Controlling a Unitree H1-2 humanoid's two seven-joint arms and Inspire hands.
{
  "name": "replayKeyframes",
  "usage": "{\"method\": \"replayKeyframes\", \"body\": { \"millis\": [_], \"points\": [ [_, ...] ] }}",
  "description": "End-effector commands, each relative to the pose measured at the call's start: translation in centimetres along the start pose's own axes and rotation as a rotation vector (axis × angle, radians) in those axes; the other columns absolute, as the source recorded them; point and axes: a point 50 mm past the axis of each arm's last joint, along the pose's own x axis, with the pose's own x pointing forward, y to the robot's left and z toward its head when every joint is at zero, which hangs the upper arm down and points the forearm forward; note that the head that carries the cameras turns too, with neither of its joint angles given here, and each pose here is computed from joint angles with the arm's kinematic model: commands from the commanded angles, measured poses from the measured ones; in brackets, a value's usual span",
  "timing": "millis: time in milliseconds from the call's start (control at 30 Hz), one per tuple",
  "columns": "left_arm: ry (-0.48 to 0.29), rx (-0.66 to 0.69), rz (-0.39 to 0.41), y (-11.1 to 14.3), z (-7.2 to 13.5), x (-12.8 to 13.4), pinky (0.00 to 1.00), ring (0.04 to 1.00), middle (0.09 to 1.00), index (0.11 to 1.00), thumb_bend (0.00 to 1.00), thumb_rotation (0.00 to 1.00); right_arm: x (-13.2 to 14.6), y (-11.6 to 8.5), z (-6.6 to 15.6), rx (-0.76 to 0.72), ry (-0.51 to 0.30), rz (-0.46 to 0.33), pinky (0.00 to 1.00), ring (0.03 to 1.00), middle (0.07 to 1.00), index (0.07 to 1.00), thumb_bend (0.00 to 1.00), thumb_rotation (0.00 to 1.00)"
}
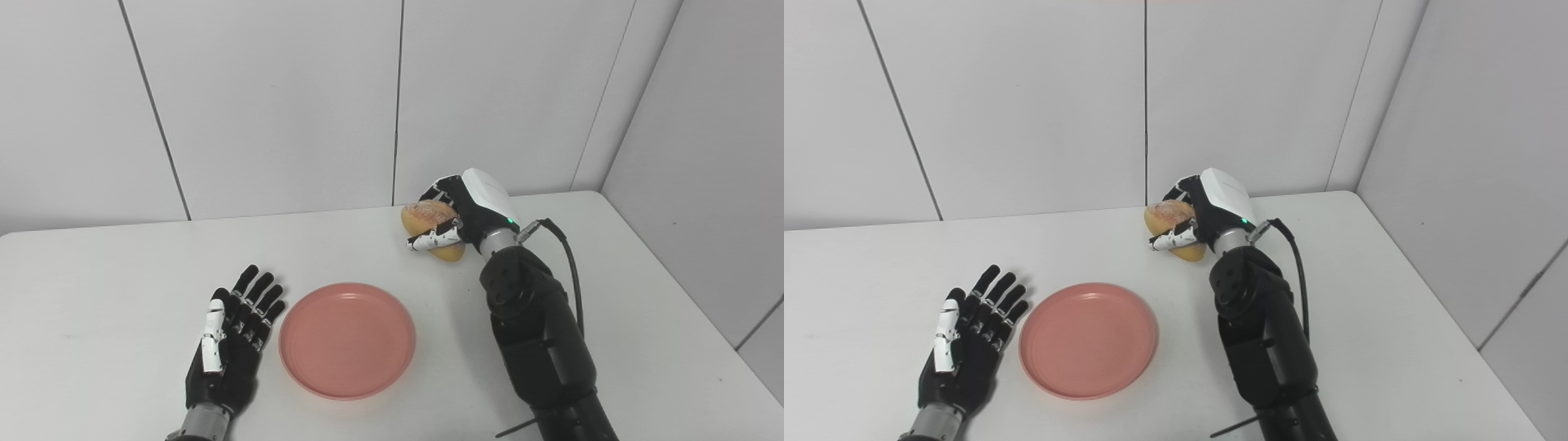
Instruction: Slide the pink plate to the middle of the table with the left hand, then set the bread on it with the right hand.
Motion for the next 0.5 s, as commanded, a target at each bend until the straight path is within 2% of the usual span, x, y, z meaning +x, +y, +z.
{"method": "replayKeyframes", "body": {
  "millis": [0,67,133,233,367,467],
  "points": [
    [0.083,-0.009,0.049,0.2,-2.0,-1.1,0.92,0.899,0.900,0.883,0.39,1.00,-0.2,-1.9,1.6,0.000,-0.081,-0.044,0.37,0.423,0.483,0.483,0.53,0.00],
    [0.088,-0.003,0.049,-0.1,-2.1,-1.1,0.92,0.895,0.899,0.882,0.40,1.00,-0.6,-1.6,2.2,-0.008,-0.119,-0.014,0.36,0.424,0.462,0.517,0.52,0.00],
    [0.089,0.001,0.051,-0.4,-2.2,-1.1,0.91,0.891,0.898,0.879,0.40,1.00,-1.0,-1.3,2.8,-0.024,-0.155,0.013,0.41,0.448,0.464,0.518,0.52,0.00],
    [0.086,0.011,0.057,-1.0,-2.5,-1.0,0.91,0.890,0.897,0.877,0.40,1.00,-1.5,-0.8,3.5,-0.045,-0.223,0.060,0.42,0.476,0.506,0.468,0.53,0.00],
    [0.088,0.011,0.068,-1.7,-2.7,-0.9,0.90,0.880,0.889,0.869,0.41,1.00,-2.1,-0.1,4.2,-0.077,-0.309,0.116,0.33,0.399,0.500,0.459,0.53,0.00],
    [0.089,0.011,0.066,-2.2,-2.8,-0.9,0.90,0.881,0.890,0.869,0.41,1.00,-2.3,0.3,4.2,-0.084,-0.366,0.152,0.33,0.386,0.490,0.467,0.53,0.00]
  ]
}}
